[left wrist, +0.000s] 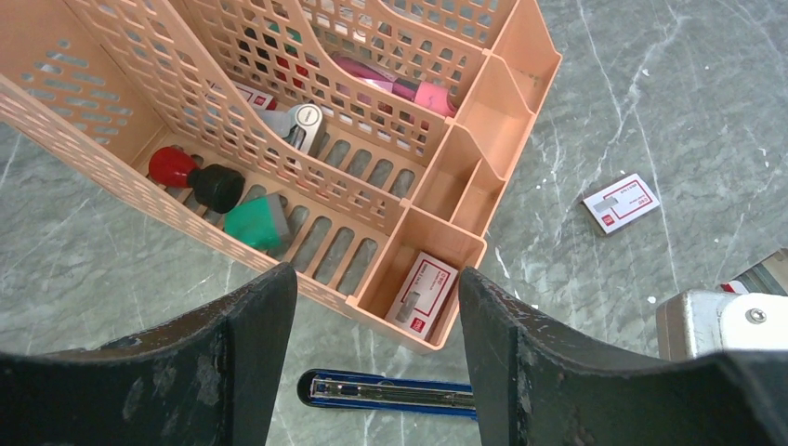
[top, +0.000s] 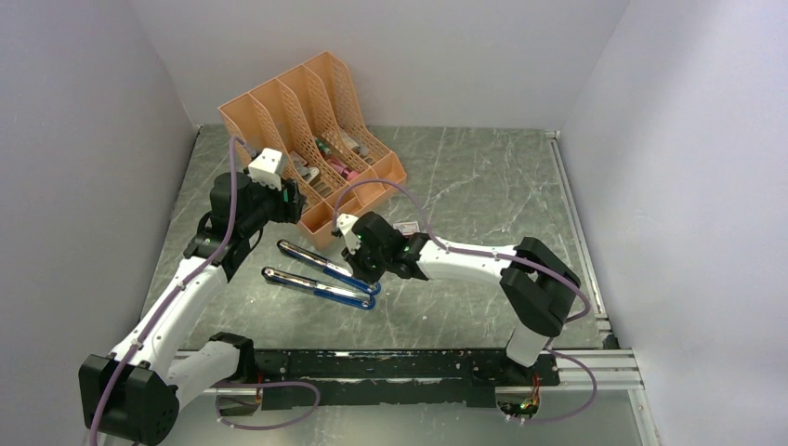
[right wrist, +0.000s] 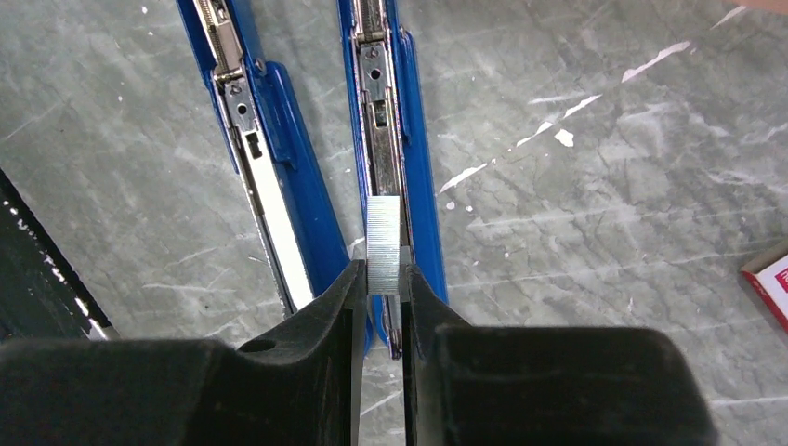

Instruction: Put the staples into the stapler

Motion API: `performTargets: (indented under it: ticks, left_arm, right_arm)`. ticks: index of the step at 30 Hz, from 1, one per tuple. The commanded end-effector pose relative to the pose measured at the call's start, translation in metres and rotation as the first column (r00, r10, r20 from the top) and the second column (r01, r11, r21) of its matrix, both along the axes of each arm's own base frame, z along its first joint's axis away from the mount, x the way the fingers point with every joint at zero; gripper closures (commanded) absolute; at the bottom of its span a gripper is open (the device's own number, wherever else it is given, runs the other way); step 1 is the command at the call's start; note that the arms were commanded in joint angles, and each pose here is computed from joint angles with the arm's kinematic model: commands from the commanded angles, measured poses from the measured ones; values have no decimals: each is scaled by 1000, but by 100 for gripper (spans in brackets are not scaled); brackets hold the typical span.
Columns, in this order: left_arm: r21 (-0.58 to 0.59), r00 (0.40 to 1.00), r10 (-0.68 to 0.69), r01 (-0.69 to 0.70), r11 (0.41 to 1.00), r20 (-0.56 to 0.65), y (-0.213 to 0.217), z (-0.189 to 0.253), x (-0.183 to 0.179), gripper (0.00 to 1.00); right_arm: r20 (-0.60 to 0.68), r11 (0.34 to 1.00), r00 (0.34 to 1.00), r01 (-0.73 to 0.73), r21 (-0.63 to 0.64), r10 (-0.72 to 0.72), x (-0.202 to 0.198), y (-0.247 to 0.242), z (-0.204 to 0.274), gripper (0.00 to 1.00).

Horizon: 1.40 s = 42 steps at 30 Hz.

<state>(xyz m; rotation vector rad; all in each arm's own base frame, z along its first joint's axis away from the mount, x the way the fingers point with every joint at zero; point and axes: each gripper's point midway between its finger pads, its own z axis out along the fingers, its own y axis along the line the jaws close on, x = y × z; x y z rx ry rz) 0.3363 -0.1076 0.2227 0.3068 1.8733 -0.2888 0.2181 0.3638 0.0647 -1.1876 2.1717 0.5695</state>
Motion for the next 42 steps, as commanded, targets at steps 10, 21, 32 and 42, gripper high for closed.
performTargets:
  ticks: [10, 21, 32, 42]
  left_arm:
    - [17, 999, 33, -34, 999, 14, 9, 0, 3, 31]
    - [17, 999, 32, -32, 999, 15, 8, 1, 3, 31]
    - [15, 999, 28, -28, 999, 16, 8, 1, 3, 31]
    - [16, 999, 28, -29, 999, 17, 8, 1, 3, 31]
  right_arm:
    - [-7, 999, 1000, 29, 14, -29, 9, 7, 2, 100]
    - [-22, 1000, 999, 25, 11, -25, 9, 7, -1, 100]
    - [-32, 999, 999, 32, -5, -32, 10, 5, -6, 100]
    - [-36, 999, 999, 34, -23, -35, 10, 3, -11, 100]
